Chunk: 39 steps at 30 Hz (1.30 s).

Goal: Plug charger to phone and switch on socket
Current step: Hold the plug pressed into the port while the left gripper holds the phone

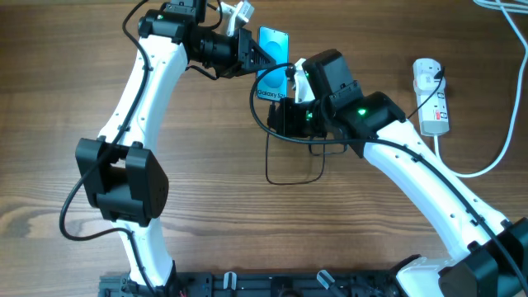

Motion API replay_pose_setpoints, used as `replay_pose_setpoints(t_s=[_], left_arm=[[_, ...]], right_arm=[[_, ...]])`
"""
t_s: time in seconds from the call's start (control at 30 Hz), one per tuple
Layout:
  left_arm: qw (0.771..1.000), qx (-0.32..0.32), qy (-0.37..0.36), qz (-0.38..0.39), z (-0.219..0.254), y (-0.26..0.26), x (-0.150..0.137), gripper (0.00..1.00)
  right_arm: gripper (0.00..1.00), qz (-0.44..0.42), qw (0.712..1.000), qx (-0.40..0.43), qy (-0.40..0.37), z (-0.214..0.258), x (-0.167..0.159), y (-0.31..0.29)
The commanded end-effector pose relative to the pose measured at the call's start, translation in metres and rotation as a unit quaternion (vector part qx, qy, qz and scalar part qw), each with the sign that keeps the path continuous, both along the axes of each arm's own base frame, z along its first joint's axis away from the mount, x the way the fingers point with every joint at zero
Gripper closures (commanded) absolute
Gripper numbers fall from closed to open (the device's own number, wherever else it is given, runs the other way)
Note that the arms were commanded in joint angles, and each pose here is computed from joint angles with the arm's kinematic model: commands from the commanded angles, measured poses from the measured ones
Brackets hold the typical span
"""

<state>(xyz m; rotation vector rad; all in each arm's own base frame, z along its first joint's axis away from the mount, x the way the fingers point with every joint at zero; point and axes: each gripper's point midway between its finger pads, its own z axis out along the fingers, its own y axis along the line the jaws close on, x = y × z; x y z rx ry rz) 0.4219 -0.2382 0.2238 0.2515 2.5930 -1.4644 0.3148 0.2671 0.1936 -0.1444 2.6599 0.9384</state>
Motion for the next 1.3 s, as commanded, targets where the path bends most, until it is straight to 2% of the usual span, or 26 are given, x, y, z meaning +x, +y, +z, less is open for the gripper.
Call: replay_pose_setpoints(t_s=[0.0,1.27], left_arm=[[0.999,-0.025,-0.006,-0.019,0.0075,-0.0067,-0.0036,0.96],[0.999,-0.023,-0.017,-0.031,0.0068,-0.0111,-0.0066,0.96]], right_arm=[[0.96,-0.003,1.000,0.016,-0.010,0.0141,0.0026,0.0021],[0.96,-0.010,1.000,0.023,-0.018,0.0175,0.0095,-0.0001]])
